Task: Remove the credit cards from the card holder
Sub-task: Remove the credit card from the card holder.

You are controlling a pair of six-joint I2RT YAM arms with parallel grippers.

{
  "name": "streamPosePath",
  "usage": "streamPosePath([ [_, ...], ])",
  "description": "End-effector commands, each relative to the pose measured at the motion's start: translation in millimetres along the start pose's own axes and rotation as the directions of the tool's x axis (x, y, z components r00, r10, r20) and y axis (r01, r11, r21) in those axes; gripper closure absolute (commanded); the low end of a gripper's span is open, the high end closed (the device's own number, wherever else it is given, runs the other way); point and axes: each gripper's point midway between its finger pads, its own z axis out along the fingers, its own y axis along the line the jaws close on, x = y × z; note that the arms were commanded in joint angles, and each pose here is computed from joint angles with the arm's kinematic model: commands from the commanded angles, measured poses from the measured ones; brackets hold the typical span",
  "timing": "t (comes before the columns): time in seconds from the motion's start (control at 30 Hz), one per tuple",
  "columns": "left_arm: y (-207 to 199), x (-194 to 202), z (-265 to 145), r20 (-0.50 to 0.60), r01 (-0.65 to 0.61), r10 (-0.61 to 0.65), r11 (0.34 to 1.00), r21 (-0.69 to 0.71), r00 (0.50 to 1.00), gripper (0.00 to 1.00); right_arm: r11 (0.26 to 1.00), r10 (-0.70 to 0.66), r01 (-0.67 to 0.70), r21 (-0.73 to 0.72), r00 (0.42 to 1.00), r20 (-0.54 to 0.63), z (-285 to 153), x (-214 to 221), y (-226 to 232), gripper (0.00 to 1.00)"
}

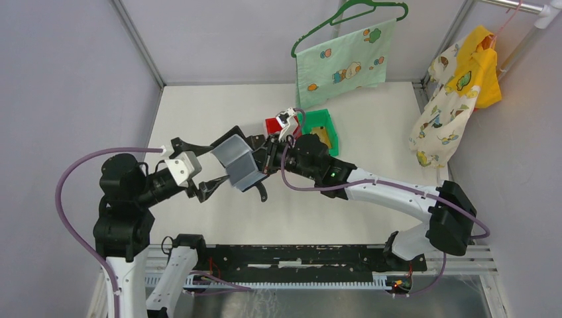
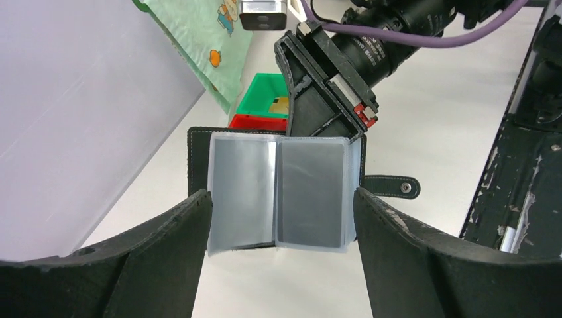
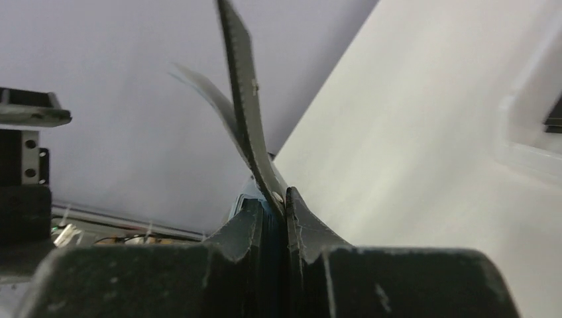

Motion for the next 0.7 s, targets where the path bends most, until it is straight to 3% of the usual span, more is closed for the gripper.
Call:
streamPosePath([
  [0.0, 2, -7, 0, 0.052, -0.13, 0.13, 0.991, -0.015, 0.99, 0.19, 0.996, -0.074, 0.066, 0.064, 0.989, 0.13, -9, -42, 23, 1.0],
  [0.2, -14, 20, 0, 0.041, -0.174, 0.173, 0.984, 0.03, 0.984, 0.25, 0.977, -0.146, 0.114, 0.178, 0.973, 0.178, -8, -49, 26, 1.0],
  [0.67, -23, 53, 1, 0.022, -0.252, 0.251, 0.965, 0.065, 0.968, 0.23, 0.96, -0.216, 0.173, 0.221, 0.958, 0.19, 17, -42, 49, 1.0],
])
